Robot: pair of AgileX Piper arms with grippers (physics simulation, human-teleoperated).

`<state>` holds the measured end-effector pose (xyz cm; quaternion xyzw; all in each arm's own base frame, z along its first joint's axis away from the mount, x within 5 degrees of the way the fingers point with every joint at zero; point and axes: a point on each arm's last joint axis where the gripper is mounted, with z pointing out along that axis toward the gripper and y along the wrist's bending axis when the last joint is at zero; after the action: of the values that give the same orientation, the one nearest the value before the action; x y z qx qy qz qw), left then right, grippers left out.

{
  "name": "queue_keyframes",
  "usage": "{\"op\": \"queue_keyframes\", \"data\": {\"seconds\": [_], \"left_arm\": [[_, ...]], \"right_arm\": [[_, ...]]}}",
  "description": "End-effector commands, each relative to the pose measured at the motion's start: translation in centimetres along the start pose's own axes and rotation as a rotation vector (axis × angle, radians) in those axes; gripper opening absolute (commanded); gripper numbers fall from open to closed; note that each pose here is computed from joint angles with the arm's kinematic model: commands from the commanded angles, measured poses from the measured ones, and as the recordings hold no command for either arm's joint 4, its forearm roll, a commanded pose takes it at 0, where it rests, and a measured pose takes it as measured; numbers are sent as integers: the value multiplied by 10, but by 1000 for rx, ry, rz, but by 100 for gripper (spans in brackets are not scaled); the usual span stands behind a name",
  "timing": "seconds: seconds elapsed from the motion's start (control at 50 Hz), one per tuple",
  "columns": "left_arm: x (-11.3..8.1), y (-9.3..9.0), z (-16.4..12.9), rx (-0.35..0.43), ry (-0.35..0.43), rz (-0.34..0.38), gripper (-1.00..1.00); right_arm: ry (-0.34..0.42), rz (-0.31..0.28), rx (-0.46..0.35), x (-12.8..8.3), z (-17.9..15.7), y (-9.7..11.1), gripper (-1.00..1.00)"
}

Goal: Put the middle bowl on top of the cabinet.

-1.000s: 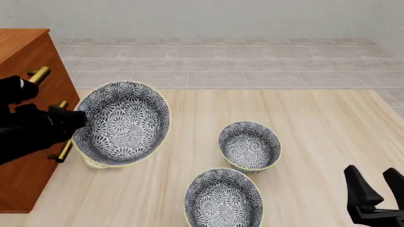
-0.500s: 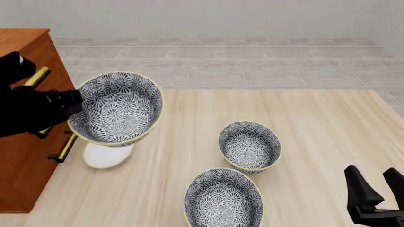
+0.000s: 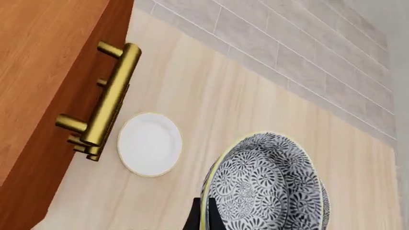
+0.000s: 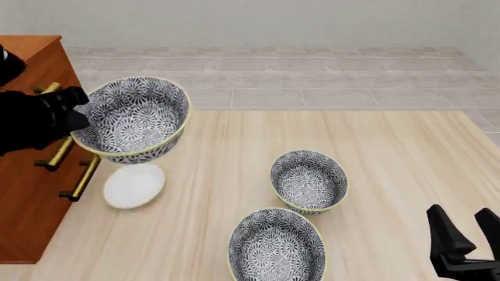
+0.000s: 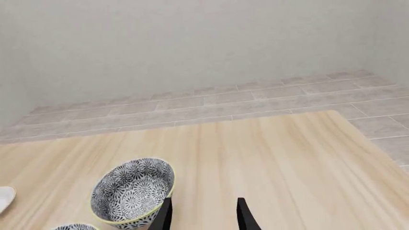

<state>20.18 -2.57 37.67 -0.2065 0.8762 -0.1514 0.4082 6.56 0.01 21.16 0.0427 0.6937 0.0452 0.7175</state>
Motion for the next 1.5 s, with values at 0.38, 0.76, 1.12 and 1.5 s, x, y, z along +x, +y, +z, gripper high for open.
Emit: {"op": "queue_keyframes", "data": {"seconds": [0.38, 0.76, 1.12, 1.5], "left_arm": [[-52, -10, -36, -25, -100, -82, -100], [-82, -5, -53, -94, -141, -141, -100], [-100, 1, -72, -140, -187, -204, -100], [-118, 4, -96, -163, -260, -269, -100]], "right_arm": [[0, 3, 1, 0, 0, 0, 100], [4, -5, -3, 0, 1, 0, 100], [8, -9, -3, 0, 2, 0, 100], [10, -9, -2, 0, 3, 0, 100]]}}
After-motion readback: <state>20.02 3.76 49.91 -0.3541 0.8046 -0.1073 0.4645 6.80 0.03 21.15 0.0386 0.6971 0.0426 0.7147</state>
